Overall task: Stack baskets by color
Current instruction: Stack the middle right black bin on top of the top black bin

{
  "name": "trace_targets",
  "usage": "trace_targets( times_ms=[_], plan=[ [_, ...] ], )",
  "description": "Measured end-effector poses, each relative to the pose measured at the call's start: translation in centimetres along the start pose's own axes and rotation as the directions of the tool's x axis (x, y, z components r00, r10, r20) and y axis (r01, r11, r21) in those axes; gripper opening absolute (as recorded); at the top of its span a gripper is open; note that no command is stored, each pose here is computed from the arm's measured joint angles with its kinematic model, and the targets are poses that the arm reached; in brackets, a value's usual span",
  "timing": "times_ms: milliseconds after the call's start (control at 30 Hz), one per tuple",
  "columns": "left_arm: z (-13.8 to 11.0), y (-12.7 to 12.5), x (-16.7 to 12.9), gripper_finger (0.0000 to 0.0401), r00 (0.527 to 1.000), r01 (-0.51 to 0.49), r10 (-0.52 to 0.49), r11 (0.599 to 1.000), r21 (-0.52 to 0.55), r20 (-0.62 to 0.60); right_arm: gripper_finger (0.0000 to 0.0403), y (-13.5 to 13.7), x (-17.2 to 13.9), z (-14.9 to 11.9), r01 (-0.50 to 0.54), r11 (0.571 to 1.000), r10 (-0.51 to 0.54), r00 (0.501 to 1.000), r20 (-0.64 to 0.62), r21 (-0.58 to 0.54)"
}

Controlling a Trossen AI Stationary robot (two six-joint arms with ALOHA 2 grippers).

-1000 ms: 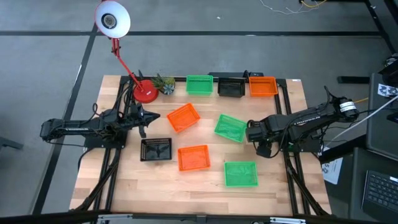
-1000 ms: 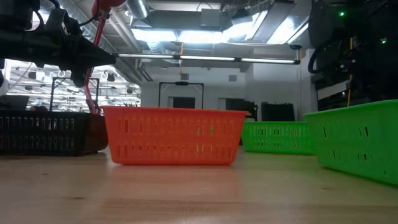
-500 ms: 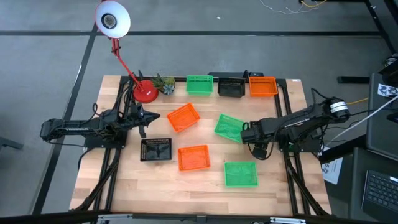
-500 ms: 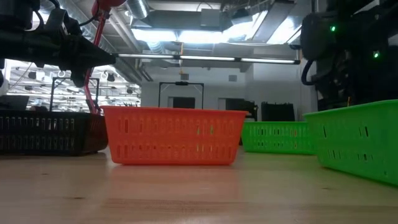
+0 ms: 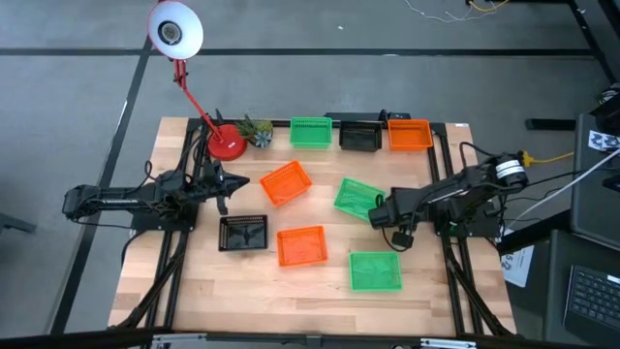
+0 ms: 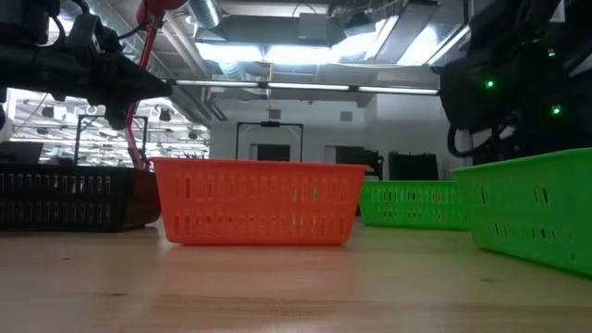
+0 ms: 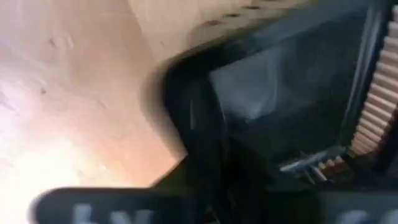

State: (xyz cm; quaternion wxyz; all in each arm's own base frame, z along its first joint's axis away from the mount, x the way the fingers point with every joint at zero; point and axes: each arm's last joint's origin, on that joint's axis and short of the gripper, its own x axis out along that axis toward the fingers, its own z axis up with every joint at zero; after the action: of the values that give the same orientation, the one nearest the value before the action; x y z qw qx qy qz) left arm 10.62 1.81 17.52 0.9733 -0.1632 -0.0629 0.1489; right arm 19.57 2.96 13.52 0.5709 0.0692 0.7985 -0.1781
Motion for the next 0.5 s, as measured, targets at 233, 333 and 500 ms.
trace_targets(
  times_ms=[233,333,500],
  plan=[
    [0.0,0.0,0.0,0.0,1.0,-0.002,0.002,1.0,0.001,-0.005,0.0003,0.0,0.0,0.1,0.004,1.0,-0.004,1.0,0.0,0.025],
    [0.0,0.0,0.0,0.0,1.0,-0.002,0.002,1.0,0.001,-0.005,0.0002,0.0,0.0,0.1,0.004,1.0,-0.004,1.0,-0.001,0.026],
    [-0.1,0.0,0.0,0.0,1.0,-0.002,0.002,1.0,0.001,-0.005,0.0002,-0.1,-1.1,0.1,0.032,0.999,-0.032,0.999,-0.021,0.025]
  ],
)
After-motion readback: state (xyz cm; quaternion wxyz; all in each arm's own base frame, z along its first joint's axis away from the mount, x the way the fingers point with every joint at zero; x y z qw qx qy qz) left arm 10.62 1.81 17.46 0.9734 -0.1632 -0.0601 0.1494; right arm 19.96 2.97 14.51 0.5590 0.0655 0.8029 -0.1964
